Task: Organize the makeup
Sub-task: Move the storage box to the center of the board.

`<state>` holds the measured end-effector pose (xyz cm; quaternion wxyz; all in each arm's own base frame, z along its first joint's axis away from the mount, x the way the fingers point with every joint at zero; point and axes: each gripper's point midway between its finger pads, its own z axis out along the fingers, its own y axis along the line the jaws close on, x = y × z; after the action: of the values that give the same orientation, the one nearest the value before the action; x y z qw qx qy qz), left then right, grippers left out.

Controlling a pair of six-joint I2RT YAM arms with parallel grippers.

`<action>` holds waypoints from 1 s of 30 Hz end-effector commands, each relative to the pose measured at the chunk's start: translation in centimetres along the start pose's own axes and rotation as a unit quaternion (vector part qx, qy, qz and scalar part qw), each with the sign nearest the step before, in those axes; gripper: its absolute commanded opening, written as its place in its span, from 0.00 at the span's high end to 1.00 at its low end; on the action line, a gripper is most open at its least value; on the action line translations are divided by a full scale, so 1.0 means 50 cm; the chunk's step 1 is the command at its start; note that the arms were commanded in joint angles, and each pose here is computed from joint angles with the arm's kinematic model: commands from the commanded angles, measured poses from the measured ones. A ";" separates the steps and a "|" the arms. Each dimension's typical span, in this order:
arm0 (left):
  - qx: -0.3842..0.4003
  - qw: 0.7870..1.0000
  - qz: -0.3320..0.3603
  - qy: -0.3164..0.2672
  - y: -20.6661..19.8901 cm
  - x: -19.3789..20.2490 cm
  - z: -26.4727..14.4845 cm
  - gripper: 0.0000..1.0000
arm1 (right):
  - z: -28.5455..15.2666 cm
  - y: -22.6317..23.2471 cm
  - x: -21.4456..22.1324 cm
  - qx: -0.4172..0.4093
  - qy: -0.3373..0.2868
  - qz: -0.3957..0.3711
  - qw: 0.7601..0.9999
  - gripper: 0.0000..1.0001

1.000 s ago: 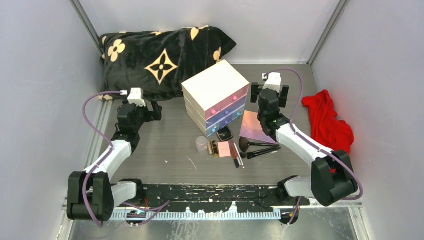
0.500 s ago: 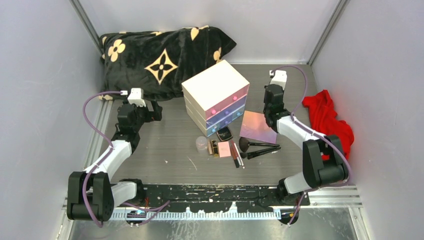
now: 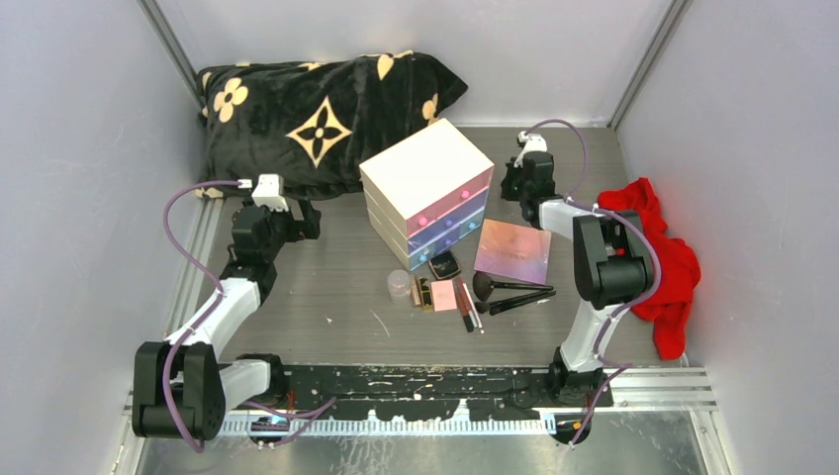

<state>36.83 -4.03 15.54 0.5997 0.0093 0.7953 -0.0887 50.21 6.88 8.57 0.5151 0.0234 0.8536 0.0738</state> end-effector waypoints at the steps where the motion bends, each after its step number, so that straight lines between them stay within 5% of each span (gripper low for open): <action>1: 0.005 0.999 0.004 -0.036 -0.009 -0.048 -0.005 0.00 | 0.008 0.090 -0.043 -0.109 -0.014 0.028 0.994 0.99; 30: 0.004 0.999 -0.009 -0.031 -0.008 -0.038 0.002 0.00 | 0.020 0.390 0.042 -0.233 0.065 -0.028 0.970 0.98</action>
<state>36.84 -4.01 15.62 0.6005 0.0052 0.7945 -0.0900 48.48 23.24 6.49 0.4327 -0.1112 0.8644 0.2308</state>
